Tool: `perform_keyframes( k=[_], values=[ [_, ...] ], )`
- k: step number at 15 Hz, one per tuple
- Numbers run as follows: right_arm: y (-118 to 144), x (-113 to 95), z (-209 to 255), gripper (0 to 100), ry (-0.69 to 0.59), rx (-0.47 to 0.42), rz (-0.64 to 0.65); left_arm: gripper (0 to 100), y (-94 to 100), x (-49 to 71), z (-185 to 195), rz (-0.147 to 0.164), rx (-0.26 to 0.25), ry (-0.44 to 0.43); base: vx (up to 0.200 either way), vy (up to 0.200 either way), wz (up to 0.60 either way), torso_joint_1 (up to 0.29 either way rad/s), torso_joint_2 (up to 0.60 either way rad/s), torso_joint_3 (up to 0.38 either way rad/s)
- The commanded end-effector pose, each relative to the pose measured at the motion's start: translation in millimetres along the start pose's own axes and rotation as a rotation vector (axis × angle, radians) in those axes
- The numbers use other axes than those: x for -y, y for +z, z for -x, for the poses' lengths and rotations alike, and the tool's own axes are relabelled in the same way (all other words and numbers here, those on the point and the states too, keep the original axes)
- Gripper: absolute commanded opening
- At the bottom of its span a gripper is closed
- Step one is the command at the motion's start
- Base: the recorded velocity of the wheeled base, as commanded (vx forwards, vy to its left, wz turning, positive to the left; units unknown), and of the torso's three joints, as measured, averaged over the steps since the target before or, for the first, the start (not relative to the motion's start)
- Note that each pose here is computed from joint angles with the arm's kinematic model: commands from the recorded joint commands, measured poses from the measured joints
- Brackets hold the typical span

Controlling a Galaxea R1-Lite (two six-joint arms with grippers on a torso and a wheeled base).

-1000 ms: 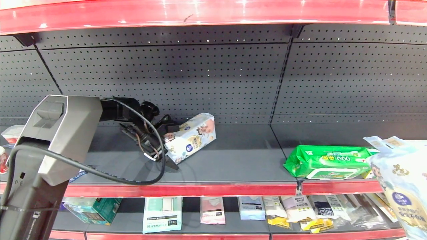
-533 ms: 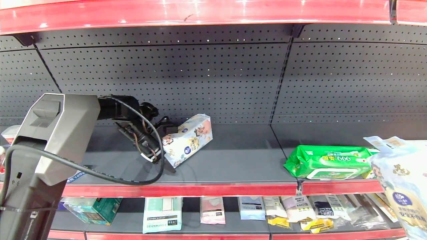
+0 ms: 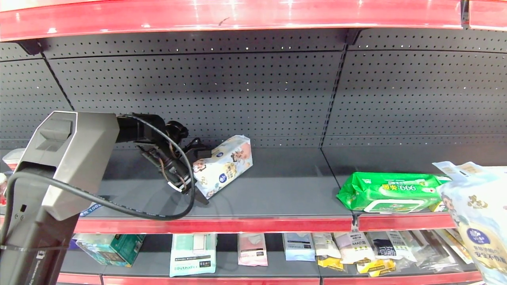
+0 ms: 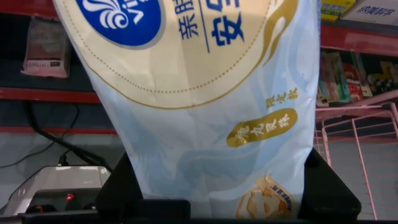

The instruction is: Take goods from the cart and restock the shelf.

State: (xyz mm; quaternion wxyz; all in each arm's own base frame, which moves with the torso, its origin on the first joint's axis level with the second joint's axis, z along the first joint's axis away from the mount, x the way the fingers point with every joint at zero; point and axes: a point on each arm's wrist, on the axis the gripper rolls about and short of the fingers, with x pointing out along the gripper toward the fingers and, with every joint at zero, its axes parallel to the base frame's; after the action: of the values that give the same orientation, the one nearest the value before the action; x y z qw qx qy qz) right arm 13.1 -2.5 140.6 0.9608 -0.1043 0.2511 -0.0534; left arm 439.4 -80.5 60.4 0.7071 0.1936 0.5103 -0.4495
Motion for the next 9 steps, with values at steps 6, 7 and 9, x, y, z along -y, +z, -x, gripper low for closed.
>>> perform_keyframes(
  k=[6, 7, 9],
  values=[
    [0, 0, 3, 0, -0.004, 0.018, 0.000, 100, 7.2, -3.8, 8, 0.019, 0.051, 0.071, 0.000, 0.000, 0.00, 0.000, 0.00, 0.000],
    [-1, 0, 3, 0, -0.005, 0.020, 0.000, 100, 8.9, -2.3, 10, 0.052, 0.053, 0.078, 0.000, 0.000, 0.00, 0.000, 0.00, 0.000],
    [-1, 0, 4, 0, -0.007, 0.028, 0.000, 100, 12.5, 0.0, 9, 0.080, 0.062, 0.080, 0.000, 0.000, 0.00, 0.000, 0.00, 0.000]
  ],
)
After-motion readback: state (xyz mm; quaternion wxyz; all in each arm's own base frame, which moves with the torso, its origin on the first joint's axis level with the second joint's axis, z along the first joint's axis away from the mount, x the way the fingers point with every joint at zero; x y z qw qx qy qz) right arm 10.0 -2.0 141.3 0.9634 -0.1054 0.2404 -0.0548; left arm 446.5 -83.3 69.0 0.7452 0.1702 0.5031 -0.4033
